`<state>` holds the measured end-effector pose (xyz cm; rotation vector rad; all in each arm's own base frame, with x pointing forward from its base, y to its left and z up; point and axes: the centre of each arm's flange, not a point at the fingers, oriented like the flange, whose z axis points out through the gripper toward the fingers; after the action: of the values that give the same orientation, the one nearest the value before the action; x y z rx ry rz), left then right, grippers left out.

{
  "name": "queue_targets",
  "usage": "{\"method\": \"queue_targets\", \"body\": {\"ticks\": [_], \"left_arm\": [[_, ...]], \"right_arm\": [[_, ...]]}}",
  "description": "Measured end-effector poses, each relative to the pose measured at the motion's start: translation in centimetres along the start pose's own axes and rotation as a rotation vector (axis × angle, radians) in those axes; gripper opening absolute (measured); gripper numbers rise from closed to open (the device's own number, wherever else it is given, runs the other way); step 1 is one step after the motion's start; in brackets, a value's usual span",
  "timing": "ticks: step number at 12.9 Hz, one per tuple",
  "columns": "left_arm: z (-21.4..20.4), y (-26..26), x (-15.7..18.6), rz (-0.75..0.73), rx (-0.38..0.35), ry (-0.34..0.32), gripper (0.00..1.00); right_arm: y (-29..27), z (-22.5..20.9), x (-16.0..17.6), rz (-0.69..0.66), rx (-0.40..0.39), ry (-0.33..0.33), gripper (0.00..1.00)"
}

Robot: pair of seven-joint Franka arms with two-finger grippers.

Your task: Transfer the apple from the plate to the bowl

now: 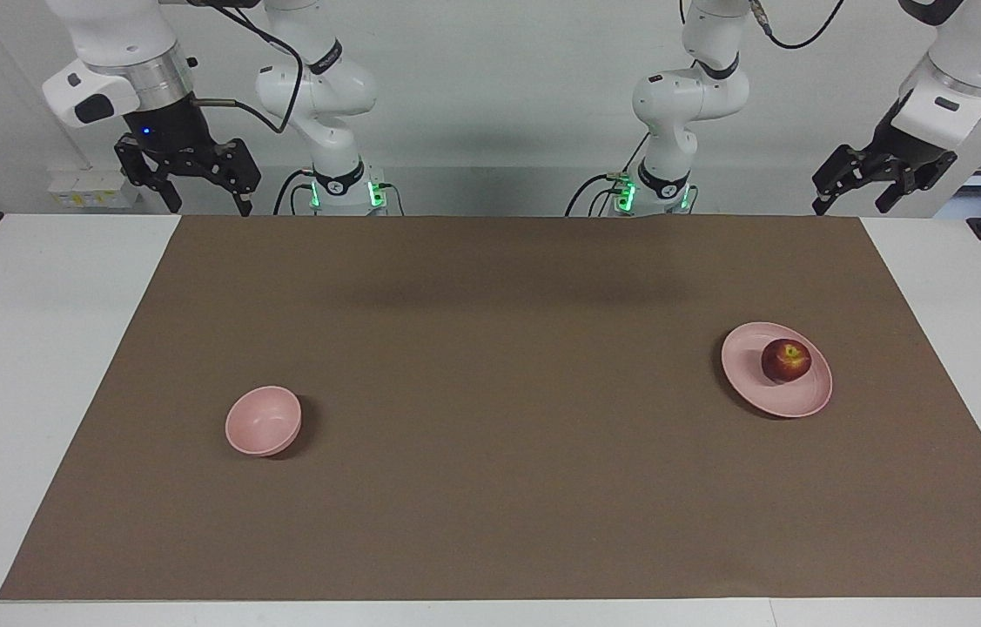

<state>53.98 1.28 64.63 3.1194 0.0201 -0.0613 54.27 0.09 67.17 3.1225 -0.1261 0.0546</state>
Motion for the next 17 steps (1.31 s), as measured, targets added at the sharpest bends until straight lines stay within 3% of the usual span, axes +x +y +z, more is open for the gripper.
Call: {"method": "queue_targets", "body": {"ticks": [7, 17], "left_arm": [[9.7, -1.2, 2.6, -0.021, -0.001, 0.035, 1.00], [27.2, -3.7, 5.9, -0.036, -0.007, 0.066, 1.00]], "right_arm": [[0.0, 0.0, 0.0, 0.000, 0.000, 0.000, 1.00], [0.3, 0.0, 0.0, 0.005, 0.000, 0.000, 1.00]]}}
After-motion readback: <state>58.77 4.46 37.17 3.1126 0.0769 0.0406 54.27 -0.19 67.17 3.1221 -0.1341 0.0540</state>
